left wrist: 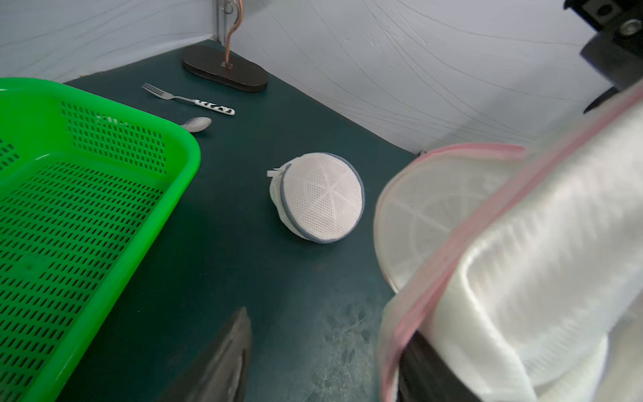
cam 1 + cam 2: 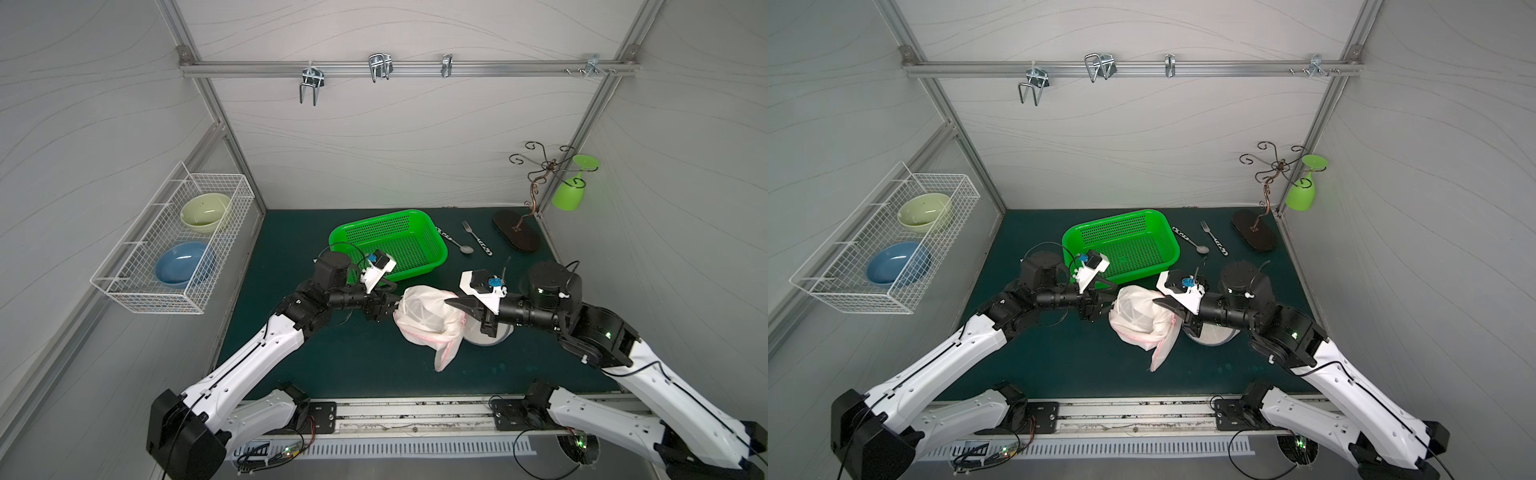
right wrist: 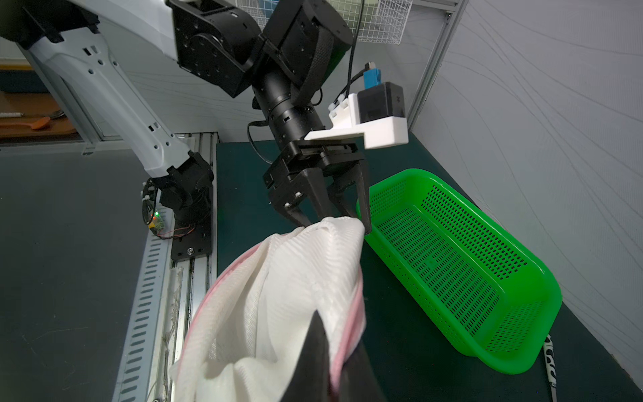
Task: Turn the laundry bag inside out
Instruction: Turn over the laundry bag.
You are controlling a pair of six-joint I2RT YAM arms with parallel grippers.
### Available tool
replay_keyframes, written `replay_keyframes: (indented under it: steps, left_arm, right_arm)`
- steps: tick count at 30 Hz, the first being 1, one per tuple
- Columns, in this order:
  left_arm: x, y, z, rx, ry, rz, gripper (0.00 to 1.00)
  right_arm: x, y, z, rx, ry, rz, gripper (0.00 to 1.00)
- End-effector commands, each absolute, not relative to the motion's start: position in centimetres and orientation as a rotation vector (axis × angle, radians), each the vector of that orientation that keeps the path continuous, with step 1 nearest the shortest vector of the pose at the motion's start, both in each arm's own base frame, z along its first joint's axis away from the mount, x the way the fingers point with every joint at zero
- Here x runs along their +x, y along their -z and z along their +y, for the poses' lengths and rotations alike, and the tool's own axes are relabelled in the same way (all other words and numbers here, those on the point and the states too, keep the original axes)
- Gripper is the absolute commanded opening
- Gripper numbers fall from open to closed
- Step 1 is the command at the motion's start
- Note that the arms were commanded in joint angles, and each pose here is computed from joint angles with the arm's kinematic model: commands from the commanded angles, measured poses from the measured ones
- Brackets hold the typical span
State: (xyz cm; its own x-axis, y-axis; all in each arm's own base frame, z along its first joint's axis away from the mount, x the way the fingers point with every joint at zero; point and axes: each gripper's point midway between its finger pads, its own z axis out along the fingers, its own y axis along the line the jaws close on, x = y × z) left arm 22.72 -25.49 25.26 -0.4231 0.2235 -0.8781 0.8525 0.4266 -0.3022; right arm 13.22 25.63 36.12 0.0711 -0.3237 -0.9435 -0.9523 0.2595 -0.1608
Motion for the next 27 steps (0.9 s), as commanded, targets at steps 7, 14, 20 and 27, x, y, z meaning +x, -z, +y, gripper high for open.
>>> replay_keyframes:
  steps: [7,14,20,27]
  left_arm:
    - [25.1,-27.1,-22.6,0.665,0.84,1.786,0.7]
    - [25.6,-26.7,-20.2,0.728,0.579,1.781,0.72]
    - [25.3,-25.2,-18.3,0.814,0.388,1.801,0.73]
    - [25.0,-27.5,-17.4,0.769,0.352,1.682,0.76]
  right_arm:
    - [15.9,-39.1,25.3,-1.019,-0.758,1.458,0.0]
    - [15.5,-36.7,26.2,-1.107,-0.781,1.507,0.0]
    - [15.7,-36.7,26.2,-1.127,-0.756,1.476,0.0]
    - [15.7,-36.0,26.0,-1.163,-0.714,1.47,0.0]
